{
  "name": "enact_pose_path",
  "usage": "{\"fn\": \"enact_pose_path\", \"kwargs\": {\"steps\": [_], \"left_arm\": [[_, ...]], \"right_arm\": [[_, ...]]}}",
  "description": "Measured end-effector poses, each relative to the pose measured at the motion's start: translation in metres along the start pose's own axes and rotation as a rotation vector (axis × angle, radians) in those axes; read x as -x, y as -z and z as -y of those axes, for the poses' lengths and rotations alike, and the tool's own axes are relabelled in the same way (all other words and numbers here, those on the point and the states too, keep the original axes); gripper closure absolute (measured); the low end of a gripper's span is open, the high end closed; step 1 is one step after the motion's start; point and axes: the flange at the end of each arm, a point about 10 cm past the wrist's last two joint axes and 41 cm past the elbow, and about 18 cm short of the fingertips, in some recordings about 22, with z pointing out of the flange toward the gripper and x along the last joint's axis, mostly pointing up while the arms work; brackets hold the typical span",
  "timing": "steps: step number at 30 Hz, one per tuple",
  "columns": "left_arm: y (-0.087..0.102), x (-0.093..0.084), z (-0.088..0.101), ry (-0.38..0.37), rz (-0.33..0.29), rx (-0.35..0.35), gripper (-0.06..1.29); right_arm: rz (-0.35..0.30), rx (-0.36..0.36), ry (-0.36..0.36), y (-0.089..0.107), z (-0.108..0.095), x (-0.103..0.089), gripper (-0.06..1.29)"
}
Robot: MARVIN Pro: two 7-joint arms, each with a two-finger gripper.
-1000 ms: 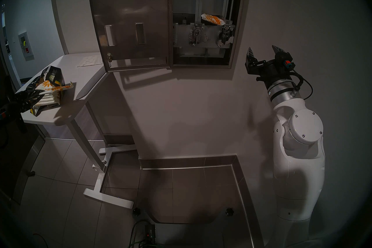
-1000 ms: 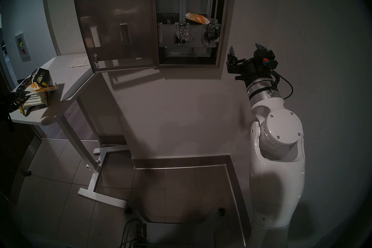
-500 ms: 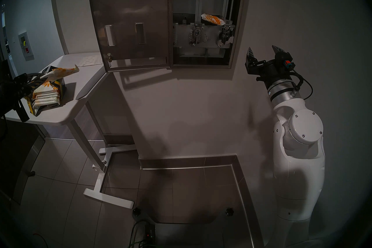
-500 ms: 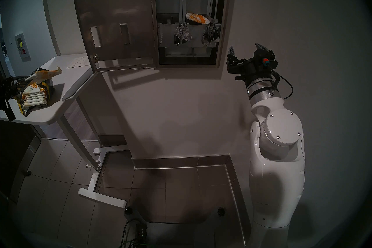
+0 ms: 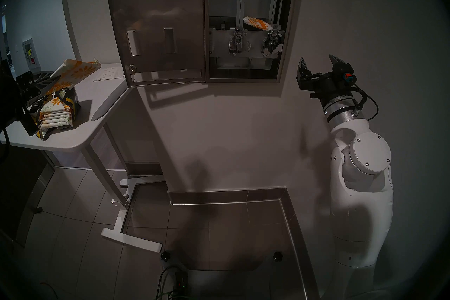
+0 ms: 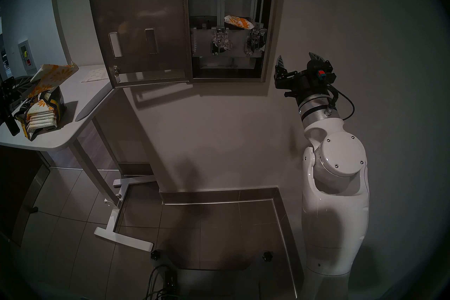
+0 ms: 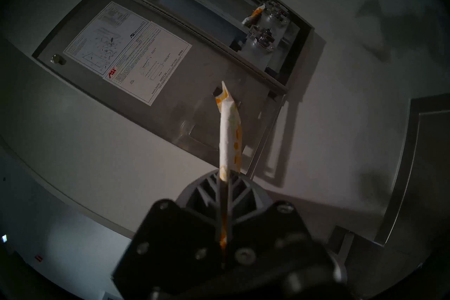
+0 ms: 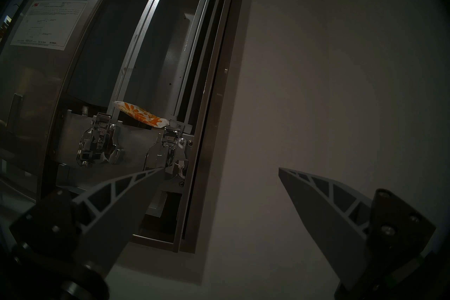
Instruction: Open the dispenser door, put the pads inside, close the door
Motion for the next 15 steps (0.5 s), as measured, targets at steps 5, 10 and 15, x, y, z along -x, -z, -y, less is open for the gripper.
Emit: {"fn": "enact_pose_path", "kwargs": {"steps": [5,10,15], "left_arm": [[-0.0002,-0.0035,0.0019,0.018,0.004,-0.002,1.25],[-0.0002,-0.0051,0.0030,0.022,0.006,-0.002,1.25],[-0.0002,-0.0059,0.0037,0.025,0.010,-0.001,1.25]], "right_arm": [[0.000,0.000,0.000,0.0000,0.0000,0.0000,0.01],[0.000,0.000,0.000,0.0000,0.0000,0.0000,0.01],[0.000,0.000,0.000,0.0000,0.0000,0.0000,0.01]]}}
